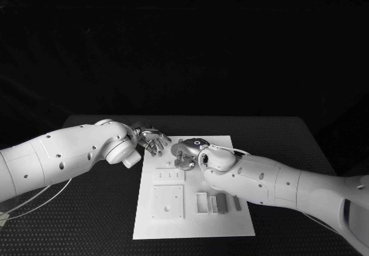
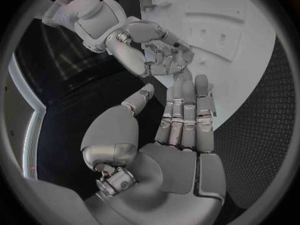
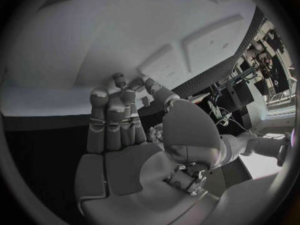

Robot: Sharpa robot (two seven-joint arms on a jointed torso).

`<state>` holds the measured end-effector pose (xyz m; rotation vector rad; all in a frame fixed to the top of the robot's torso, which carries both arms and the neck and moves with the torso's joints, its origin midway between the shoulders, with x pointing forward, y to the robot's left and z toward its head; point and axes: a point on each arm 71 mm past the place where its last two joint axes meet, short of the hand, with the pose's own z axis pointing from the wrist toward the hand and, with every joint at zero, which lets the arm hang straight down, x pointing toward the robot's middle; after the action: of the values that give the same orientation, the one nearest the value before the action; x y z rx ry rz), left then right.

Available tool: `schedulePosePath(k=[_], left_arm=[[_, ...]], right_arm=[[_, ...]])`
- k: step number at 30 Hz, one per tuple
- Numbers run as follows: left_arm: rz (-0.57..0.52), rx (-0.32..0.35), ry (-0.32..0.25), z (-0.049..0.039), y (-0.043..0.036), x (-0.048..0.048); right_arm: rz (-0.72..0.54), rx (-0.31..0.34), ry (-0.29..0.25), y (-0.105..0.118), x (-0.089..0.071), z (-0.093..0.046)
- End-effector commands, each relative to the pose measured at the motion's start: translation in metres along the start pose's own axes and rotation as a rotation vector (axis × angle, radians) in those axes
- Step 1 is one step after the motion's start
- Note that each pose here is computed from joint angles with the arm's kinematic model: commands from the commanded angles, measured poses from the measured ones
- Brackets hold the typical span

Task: Assemble the parts on the task board

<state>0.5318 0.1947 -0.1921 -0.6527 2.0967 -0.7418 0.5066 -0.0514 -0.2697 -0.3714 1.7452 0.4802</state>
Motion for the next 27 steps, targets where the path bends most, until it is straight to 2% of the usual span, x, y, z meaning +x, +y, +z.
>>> schedulePosePath(k=[1, 12, 27], left_arm=[[-0.001, 0.009, 0.016, -0.0002, -0.0021, 0.0020], [0.000, 0.010, 0.020, -0.0005, -0.0022, 0.0025], [0.001, 0.012, 0.023, -0.0005, -0.0025, 0.0027]], right_arm=[[-0.014, -0.012, 0.038, -0.0007, 0.0057, 0.0002], [-0.018, -0.021, 0.046, 0.0008, 0.0101, 0.0003], [-0.092, -0.036, 0.026, 0.0063, 0.0140, -0.0007]])
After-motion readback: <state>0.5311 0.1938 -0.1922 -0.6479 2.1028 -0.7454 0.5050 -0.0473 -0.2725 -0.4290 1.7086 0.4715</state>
